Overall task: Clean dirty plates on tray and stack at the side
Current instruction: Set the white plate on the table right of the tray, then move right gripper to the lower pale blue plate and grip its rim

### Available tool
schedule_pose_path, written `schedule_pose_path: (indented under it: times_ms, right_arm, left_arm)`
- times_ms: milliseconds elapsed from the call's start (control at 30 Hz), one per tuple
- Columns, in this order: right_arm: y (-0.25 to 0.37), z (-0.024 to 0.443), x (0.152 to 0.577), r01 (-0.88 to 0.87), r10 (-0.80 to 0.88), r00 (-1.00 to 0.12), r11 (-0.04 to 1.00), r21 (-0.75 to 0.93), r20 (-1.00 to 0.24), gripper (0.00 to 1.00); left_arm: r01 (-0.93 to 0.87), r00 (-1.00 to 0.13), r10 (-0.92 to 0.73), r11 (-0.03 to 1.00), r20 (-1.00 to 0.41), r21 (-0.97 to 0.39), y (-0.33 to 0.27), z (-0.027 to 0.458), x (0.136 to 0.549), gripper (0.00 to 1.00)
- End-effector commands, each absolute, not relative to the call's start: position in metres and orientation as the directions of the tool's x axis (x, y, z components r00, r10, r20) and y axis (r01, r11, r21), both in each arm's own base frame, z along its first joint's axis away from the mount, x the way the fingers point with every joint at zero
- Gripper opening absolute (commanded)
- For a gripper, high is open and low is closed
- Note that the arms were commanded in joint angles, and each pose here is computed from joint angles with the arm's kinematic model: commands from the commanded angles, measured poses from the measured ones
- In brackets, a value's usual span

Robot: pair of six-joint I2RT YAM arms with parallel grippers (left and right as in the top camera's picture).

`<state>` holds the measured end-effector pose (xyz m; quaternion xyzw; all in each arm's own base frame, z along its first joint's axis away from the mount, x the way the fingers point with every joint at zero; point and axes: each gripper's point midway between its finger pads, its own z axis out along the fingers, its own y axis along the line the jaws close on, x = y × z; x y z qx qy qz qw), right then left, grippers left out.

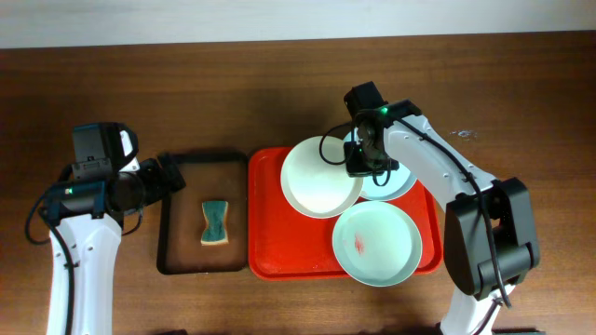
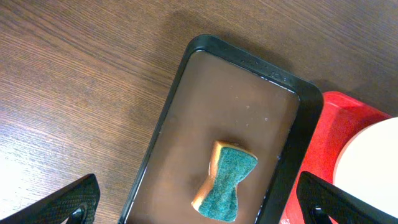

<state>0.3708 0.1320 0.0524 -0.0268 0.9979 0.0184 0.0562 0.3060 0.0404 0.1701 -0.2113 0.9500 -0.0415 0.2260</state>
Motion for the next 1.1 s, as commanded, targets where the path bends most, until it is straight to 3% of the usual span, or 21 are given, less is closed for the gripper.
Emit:
schedule_pose_path:
  times_ms: [0,200,367,533,667,833,867,900,1000,1067]
  right_arm:
    - [0.146,0.056,0.371,-0.059,-0.047,-0.993,0.993,0.106,-0.109,0.04]
    - [0.146,0.136,0.386,-0.055,0.021,-0.964,0.960,0.275,-0.265,0.04]
    - [0.073,0.172,0.402,0.131,0.295,-0.937,0.793,0.596,-0.187,0.04]
    - [-0.085,0.162,0.375,0.481,0.630,-0.771,0.674,0.561,-0.097,0.04]
    - [-0.171,0.118,0.318,0.719,0.775,-0.628,0.612,0.329,-0.071,0.04]
    - [-0.175,0.058,0.294,0.760,0.809,-0.586,0.567,0.317,-0.042,0.04]
    - [-0.173,0.055,0.293,0.760,0.809,-0.587,0.567,0.317,-0.039,0.22]
    - [-0.173,0.055,0.293,0.760,0.809,-0.587,0.567,0.317,-0.039,0.31]
    - [-0.162,0.054,0.296,0.734,0.780,-0.624,0.600,0.317,-0.030,0.37]
    - [-0.122,0.054,0.314,0.591,0.636,-0.770,0.742,0.317,-0.054,0.39]
  left_arm:
    - [-0.385,-0.796,-0.428,0.903,-0.427,-0.189,0.041,0.177,0.307,0.99]
    - [-0.385,-0.796,-0.428,0.903,-0.427,-0.189,0.041,0.177,0.307,0.99]
    - [-0.385,-0.796,-0.428,0.903,-0.427,-0.189,0.041,0.177,0.307,0.99]
    - [-0.385,-0.796,-0.428,0.903,-0.427,-0.189,0.041,0.177,0.307,0.99]
    - [-0.385,-0.796,-0.428,0.903,-0.427,-0.189,0.041,0.177,0.307,0.99]
    - [-0.385,-0.796,-0.428,0.903,-0.427,-0.189,0.041,0.177,0.307,0.99]
    - [-0.385,-0.796,-0.428,0.903,-0.427,-0.189,0.041,0.177,0.307,0.99]
    - [-0.385,-0.796,-0.428,0.903,-0.427,-0.189,0.041,0.177,0.307,0.99]
    - [-0.385,-0.796,-0.428,0.903,-0.427,-0.189,0.041,0.177,0.307,0.99]
    - [-0.385,-0.796,-0.428,0.903,-0.427,-0.189,0.041,0.177,0.307,0.99]
